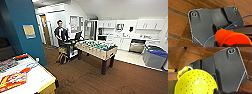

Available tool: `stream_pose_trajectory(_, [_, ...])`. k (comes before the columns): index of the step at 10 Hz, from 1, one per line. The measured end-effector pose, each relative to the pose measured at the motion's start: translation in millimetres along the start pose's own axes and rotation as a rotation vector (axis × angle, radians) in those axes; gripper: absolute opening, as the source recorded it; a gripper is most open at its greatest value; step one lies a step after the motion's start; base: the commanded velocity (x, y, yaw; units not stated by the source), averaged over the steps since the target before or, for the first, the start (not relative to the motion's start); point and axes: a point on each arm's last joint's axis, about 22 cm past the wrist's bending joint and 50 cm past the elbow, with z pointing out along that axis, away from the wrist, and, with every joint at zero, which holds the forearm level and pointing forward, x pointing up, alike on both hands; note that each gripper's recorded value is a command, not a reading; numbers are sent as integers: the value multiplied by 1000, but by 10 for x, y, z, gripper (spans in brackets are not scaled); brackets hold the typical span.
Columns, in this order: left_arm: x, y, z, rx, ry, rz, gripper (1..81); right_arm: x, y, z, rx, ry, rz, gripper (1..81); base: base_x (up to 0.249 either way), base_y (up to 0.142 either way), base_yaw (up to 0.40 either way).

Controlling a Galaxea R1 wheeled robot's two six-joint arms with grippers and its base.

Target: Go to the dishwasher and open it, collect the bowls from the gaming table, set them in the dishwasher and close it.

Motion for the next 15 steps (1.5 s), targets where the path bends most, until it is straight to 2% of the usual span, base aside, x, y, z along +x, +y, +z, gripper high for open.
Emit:
stream_pose_trajectory(2, [15, 46, 15, -6, 3, -3, 10, -6, -7, 3, 1, -1, 0, 10, 0, 0, -399])
stream_pose_trajectory(10, [-10, 25, 7, -4, 0, -9, 10, -1, 41, -11, -8, -1, -1, 10, 0, 0, -395])
stream_pose_trajectory(13, [63, -7, -1, -1, 10, -8, 10, -4, 23, -4, -6, -1, -1, 10, 0, 0, -105])
stream_pose_trajectory(15, [-13, 2, -3, -2, 2, -12, 10, 5, 37, -9, -8, 0, -2, 10, 0, 0, 0])
